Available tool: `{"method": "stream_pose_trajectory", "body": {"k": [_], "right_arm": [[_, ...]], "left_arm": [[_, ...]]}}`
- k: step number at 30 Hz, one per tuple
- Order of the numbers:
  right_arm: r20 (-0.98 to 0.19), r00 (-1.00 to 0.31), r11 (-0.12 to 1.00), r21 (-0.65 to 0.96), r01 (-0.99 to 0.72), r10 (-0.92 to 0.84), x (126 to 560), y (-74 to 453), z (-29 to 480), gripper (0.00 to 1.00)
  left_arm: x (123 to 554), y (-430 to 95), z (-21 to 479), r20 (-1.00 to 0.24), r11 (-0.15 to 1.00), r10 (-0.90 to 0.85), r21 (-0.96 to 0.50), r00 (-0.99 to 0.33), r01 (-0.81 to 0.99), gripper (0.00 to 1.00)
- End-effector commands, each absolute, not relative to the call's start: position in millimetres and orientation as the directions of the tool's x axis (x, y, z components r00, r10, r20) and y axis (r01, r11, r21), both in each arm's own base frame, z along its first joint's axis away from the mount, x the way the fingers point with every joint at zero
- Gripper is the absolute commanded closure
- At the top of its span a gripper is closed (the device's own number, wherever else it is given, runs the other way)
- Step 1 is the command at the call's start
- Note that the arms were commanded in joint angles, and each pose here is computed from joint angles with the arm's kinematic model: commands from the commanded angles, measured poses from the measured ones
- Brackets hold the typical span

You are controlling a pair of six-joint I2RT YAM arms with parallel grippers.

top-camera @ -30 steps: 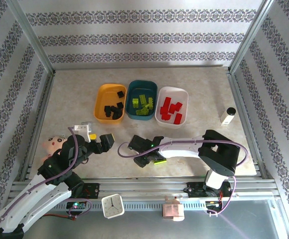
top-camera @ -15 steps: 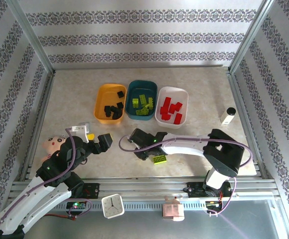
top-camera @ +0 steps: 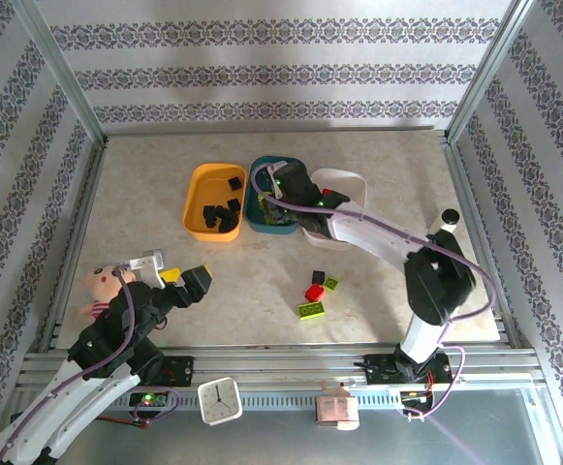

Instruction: Sort the legos into containers by color

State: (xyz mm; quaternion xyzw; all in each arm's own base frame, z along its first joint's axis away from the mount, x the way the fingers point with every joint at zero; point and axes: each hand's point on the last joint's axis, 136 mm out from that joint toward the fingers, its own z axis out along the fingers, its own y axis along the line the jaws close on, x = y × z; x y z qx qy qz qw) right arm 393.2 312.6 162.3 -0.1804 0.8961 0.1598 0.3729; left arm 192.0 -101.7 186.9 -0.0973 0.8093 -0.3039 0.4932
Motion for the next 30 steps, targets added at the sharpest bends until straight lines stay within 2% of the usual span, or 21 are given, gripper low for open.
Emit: {"method": "stream_pose_trajectory", "body": {"k": [1,4,6,10,12,17,20,23,30], "right_arm": [[-0.719,-0.678,0.926,0.131,-0.353,-0.156,422,307,154,0.78],[-0.704,-0.697,0.947,0.114,-0.3,-0.136,440,304,142,0.75],[-0.694,-0.711,0.96,0.106,-0.26,-0.117,448,300,134,0.69],[-0.689,-0.721,0.964,0.139,-0.225,-0.07,455,300,131,0.38],[-0.698,-0.714,0.962,0.151,-0.226,-0.058,455,301,138,0.32],[-0.72,-0.694,0.951,0.201,-0.236,-0.02,441,297,163,0.29],[-0.71,-0.704,0.949,0.228,-0.219,0.009,423,285,163,0.28],[-0.697,-0.716,0.949,0.242,-0.202,0.026,402,267,154,0.28],[-0.659,-0.742,0.949,0.295,-0.109,0.12,360,206,132,0.27]], "left_arm": [[192,-100,200,-0.733,0.763,-0.502,-0.625,-0.459,0.163,0.0],[189,-97,202,-0.744,0.777,-0.487,-0.609,-0.458,0.162,0.0],[188,-99,202,-0.754,0.785,-0.465,-0.593,-0.464,0.178,0.0],[187,-105,200,-0.77,0.795,-0.418,-0.567,-0.482,0.216,0.0],[188,-112,199,-0.772,0.797,-0.391,-0.557,-0.501,0.235,0.0],[199,-143,184,-0.744,0.798,-0.289,-0.535,-0.603,0.279,0.0],[207,-174,174,-0.705,0.757,-0.228,-0.562,-0.671,0.333,0.01],[214,-205,163,-0.669,0.712,-0.17,-0.591,-0.723,0.38,0.07],[203,-275,119,-0.65,0.72,0.165,-0.434,-0.741,0.541,0.13]]}}
